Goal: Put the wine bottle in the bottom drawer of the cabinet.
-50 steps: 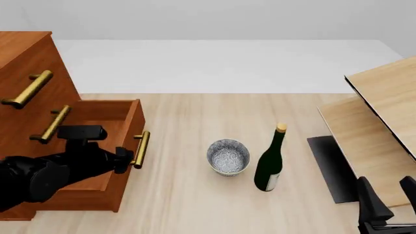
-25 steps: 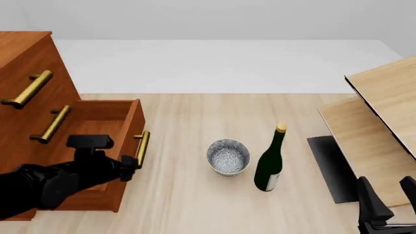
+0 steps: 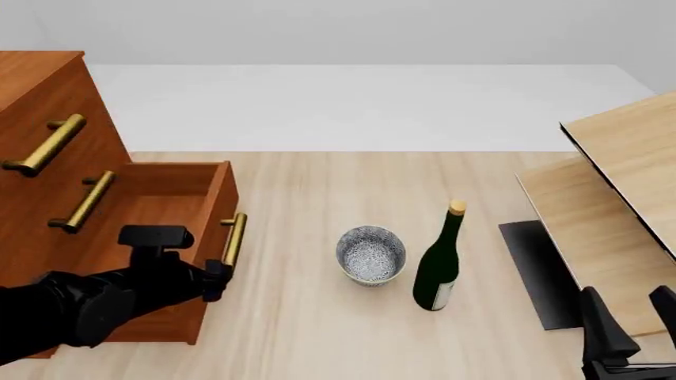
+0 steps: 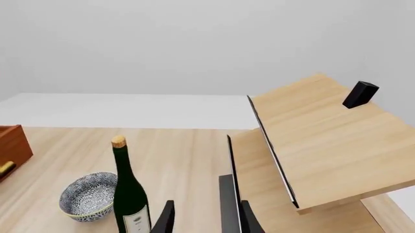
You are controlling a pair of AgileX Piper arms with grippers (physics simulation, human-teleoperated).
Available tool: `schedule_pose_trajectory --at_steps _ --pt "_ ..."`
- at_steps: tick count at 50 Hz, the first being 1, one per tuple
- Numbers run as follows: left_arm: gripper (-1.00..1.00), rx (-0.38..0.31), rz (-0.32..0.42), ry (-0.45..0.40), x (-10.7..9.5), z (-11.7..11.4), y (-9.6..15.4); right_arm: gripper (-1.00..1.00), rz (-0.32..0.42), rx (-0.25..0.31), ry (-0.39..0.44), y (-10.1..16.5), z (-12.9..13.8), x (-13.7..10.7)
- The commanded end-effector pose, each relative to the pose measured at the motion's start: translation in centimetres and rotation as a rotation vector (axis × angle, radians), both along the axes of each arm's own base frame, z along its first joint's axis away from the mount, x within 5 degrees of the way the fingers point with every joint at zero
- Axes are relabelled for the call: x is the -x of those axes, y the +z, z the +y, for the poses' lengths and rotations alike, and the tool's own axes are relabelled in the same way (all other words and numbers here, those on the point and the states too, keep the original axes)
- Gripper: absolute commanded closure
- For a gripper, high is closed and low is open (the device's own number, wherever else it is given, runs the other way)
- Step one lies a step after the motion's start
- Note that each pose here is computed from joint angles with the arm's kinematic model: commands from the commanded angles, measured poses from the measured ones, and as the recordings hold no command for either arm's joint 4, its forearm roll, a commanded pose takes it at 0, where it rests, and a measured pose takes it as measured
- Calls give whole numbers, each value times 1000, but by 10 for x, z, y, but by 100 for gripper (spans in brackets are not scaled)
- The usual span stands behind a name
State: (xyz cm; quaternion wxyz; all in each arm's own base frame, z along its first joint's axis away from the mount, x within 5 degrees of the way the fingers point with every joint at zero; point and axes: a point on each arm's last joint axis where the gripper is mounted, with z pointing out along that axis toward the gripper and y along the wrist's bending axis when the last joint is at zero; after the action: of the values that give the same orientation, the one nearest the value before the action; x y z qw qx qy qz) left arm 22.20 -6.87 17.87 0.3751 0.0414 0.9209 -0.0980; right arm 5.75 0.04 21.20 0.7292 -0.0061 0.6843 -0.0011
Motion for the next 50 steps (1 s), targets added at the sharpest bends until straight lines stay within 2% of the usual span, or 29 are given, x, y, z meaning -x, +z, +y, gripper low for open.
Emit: schedule_pose_trajectory --at_steps 1,34,36,40,41,50 --pt "-100 18 4 -21 3 -9 1 -100 0 0 2 0 0 0" --pt "-100 28 -8 -116 4 -34 10 -100 0 -2 3 0 0 0" --pt "-100 54 -14 -93 4 -33 15 -100 0 -2 4 0 0 0" --pt "-100 50 -19 -104 3 -35 18 -100 0 -1 5 0 0 0" --pt "-100 36 -20 -131 4 -39 18 -100 0 -1 5 0 0 0" --pt "-100 42 -106 -123 0 -32 68 -100 -1 -1 7 0 0 0"
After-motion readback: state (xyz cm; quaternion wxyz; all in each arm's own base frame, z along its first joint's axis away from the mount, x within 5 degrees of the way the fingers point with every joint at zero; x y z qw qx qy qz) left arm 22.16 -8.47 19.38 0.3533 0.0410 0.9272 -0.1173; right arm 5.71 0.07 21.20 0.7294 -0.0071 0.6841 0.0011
